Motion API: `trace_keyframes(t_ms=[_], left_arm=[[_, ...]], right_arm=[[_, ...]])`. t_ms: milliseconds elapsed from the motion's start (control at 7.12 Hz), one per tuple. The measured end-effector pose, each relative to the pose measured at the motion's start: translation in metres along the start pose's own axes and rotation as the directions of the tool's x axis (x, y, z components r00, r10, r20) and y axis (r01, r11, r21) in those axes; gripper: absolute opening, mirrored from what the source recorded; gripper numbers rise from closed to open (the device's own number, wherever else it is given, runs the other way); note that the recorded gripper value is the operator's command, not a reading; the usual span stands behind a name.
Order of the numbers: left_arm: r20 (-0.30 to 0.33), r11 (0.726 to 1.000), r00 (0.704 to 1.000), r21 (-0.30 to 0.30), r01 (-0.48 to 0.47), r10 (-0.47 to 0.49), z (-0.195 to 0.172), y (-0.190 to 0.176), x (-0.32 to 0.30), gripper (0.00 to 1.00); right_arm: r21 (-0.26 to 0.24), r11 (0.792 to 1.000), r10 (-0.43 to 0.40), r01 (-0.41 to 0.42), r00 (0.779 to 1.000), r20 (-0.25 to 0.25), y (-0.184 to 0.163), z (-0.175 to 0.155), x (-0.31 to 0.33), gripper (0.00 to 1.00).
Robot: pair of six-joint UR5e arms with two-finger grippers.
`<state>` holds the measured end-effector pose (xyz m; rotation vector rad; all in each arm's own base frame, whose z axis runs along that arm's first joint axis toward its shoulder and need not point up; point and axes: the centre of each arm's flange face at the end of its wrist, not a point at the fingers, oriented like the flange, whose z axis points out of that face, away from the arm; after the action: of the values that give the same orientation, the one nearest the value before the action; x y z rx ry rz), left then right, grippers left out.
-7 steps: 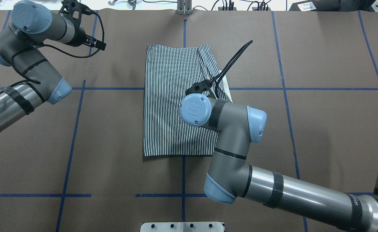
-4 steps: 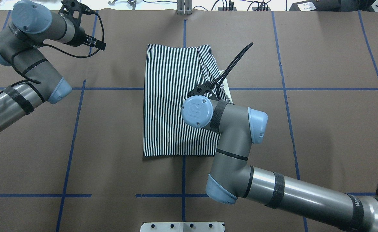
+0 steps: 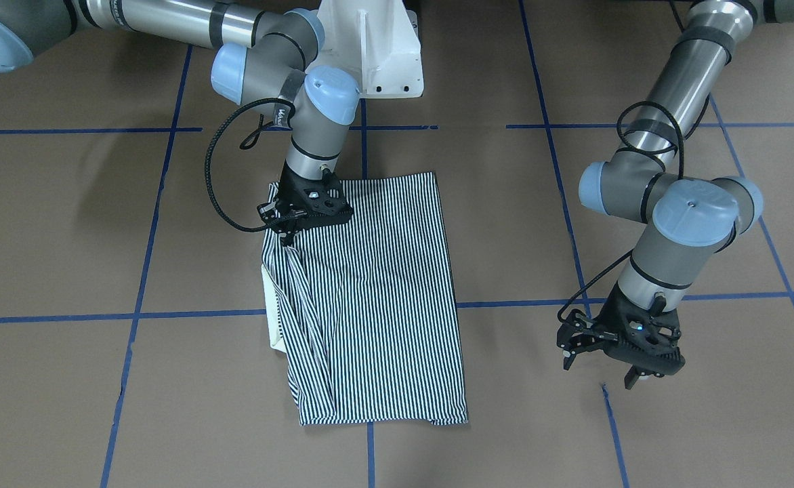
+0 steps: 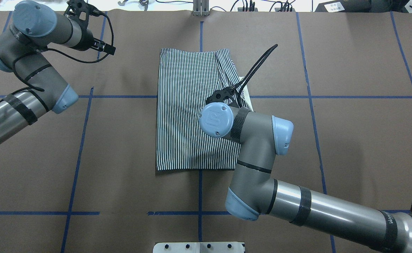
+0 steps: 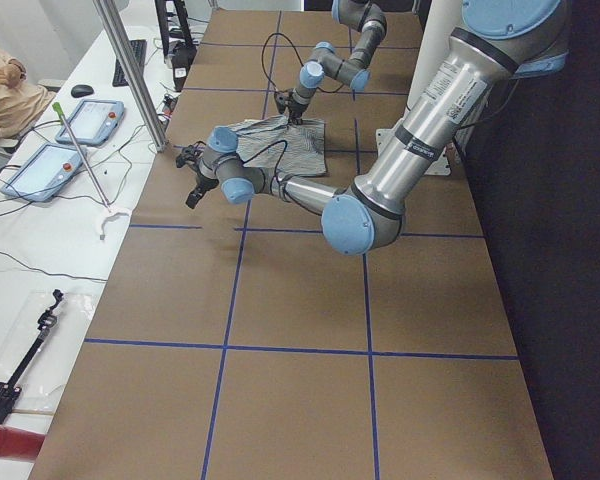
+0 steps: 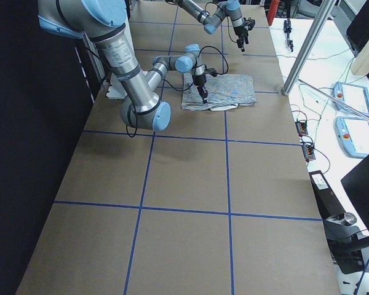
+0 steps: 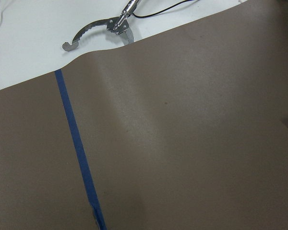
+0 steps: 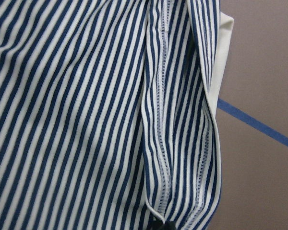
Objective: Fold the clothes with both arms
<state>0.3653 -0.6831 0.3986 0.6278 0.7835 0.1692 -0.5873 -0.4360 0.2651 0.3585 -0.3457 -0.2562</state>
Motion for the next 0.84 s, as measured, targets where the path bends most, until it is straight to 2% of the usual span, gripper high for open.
trace_keyframes(t_ms=[281,421,562,843], left_arm=[[0.0,1.0,1.0,0.0,0.0,0.0,0.0,0.0,0.0,1.0],[0.0,1.0,1.0,0.0,0.0,0.0,0.0,0.0,0.0,1.0],[-0.001,1.0,1.0,0.0,-0.001,0.001,0.0,0.0,0.001,1.0],[-0.001,1.0,1.0,-0.001,-0.001,0.001,0.0,0.0,0.001,1.0]], right_arm=[[-0.002,1.0,0.0,0.0,1.0,-0.005,0.016,0.009,0.018,0.0],[-0.003,1.0,-0.001,0.001,1.0,-0.008,0.029,0.014,0.03,0.97],[-0.006,1.0,-0.001,0.001,1.0,-0.012,0.041,0.02,0.036,1.0],[0.005,1.0,0.016,-0.016,1.0,-0.006,0.042,0.019,0.037,1.0]])
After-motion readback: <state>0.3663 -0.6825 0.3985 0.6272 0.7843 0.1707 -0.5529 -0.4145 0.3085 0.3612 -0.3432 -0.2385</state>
